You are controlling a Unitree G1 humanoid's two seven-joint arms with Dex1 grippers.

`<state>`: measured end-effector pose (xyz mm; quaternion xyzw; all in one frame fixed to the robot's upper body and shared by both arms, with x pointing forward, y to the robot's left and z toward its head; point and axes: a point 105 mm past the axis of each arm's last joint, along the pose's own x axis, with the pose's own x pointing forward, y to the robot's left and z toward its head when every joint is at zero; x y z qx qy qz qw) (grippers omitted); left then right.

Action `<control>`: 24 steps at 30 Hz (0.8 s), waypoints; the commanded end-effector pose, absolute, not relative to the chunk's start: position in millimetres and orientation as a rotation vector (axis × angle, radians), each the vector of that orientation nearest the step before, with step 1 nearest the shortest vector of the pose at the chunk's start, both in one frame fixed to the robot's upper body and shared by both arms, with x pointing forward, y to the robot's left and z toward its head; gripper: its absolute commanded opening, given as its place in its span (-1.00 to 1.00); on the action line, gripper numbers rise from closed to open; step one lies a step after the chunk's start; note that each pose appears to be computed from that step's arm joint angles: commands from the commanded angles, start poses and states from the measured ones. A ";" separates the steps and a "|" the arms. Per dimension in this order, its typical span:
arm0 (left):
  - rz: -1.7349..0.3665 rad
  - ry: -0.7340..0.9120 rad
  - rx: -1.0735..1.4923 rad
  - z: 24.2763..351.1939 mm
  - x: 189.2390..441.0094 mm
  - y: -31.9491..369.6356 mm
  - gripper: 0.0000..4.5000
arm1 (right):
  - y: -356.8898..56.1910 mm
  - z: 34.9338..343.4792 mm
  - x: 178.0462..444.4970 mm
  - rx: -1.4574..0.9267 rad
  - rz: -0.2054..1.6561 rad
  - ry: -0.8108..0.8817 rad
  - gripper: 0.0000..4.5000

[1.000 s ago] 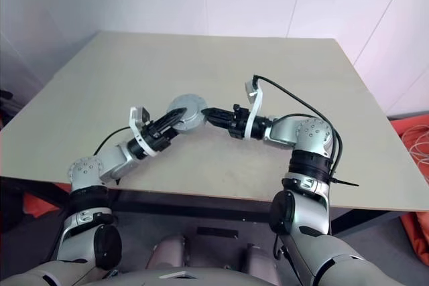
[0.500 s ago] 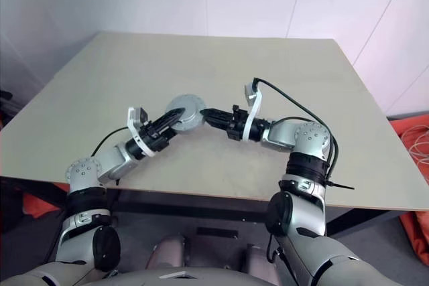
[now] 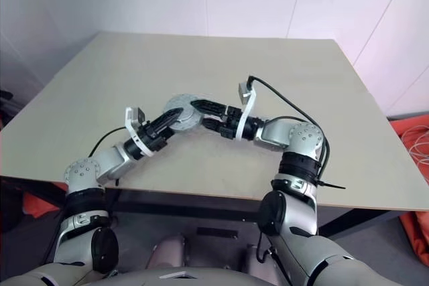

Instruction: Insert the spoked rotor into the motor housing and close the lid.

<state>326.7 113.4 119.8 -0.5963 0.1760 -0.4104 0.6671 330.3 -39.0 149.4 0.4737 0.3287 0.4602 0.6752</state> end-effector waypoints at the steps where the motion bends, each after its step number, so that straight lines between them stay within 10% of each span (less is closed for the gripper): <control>1: -1.006 0.302 -1.329 145.9 326.6 114.8 -0.05 | -38.5 162.5 327.8 1.032 1.083 0.707 1.00; 13: -0.527 0.016 -1.319 140.0 366.2 189.5 -0.05 | -89.6 109.5 347.0 0.540 0.746 0.661 1.00; 24: 0.003 -0.123 -1.403 129.5 404.2 256.7 -0.05 | -76.1 123.3 349.6 0.368 0.850 0.569 1.00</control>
